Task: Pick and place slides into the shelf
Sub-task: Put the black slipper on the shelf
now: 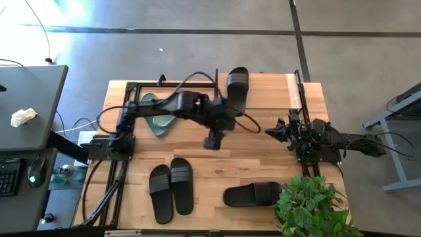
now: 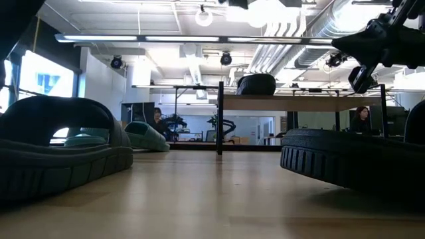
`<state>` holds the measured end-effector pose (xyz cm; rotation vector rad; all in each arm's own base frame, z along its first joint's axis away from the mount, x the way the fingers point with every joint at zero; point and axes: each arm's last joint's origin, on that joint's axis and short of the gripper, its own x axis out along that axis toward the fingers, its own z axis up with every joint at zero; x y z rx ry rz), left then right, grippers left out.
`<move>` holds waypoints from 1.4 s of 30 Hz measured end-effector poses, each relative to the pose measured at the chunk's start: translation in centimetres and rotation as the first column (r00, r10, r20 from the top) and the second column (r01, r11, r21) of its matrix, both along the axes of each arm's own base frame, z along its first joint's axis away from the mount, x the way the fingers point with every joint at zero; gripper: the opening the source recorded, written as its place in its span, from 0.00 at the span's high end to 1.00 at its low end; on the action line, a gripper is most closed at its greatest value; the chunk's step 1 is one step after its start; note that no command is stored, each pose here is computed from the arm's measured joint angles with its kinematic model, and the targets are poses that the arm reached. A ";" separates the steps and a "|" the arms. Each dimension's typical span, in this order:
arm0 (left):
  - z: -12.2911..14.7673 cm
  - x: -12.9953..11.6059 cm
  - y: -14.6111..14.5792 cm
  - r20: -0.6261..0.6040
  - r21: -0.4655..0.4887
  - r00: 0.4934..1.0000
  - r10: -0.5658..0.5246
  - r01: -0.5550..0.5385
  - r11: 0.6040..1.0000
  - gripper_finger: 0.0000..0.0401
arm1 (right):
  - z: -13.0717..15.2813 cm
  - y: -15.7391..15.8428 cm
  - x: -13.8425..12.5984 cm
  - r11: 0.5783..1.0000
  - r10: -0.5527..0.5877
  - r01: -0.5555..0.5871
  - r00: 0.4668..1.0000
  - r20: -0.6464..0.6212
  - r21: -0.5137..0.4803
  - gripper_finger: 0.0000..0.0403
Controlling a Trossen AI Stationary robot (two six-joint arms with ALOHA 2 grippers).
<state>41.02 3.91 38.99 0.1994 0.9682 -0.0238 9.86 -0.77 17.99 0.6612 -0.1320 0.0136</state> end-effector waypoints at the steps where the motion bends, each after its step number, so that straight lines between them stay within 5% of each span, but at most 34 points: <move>1: 0.6 -0.3 -0.5 0.031 -0.086 0.997 -0.065 0.067 0.994 0.52 | 0.0 0.0 0.0 1.000 0.008 -0.008 1.000 0.000 -0.001 1.00; 4: 1.1 -0.7 -1.8 0.078 -0.280 0.979 -0.188 0.203 0.938 0.52 | 0.0 0.1 0.0 1.000 0.020 -0.020 1.000 -0.001 -0.002 1.00; 6: 0.9 -0.7 -2.8 0.063 -0.301 0.973 -0.221 0.229 0.926 0.52 | 0.0 0.1 0.0 1.000 0.028 -0.028 1.000 -0.003 -0.002 1.00; 11: -1.9 0.8 -6.2 -0.045 -0.221 0.941 -0.335 0.318 0.922 0.52 | -0.1 0.2 0.0 0.998 0.056 -0.056 0.998 -0.010 -0.003 1.00; 16: -4.0 2.9 -8.8 -0.023 -0.203 0.914 -0.406 0.393 0.897 0.52 | -0.5 0.2 0.0 0.998 0.060 -0.060 0.997 -0.051 0.001 1.00; 22: -7.1 5.0 -9.5 -0.050 -0.185 0.902 -0.429 0.413 0.892 0.56 | -1.3 0.2 0.1 0.998 0.064 -0.062 0.989 -0.137 0.014 1.00; 30: -11.3 7.8 -9.0 -0.064 -0.149 0.907 -0.416 0.404 0.903 0.72 | -1.4 0.1 0.1 0.999 0.033 -0.031 0.989 -0.142 0.012 1.00; 37: -13.6 9.1 -11.0 -0.072 -0.021 0.893 -0.444 0.444 0.896 0.79 | -1.4 0.0 0.1 0.998 0.003 0.007 0.989 -0.146 0.065 1.00; 42: -15.2 10.4 -12.9 -0.040 0.089 0.852 -0.522 0.523 0.848 0.80 | -1.5 -0.1 0.1 0.998 -0.037 0.043 0.987 -0.154 0.034 1.00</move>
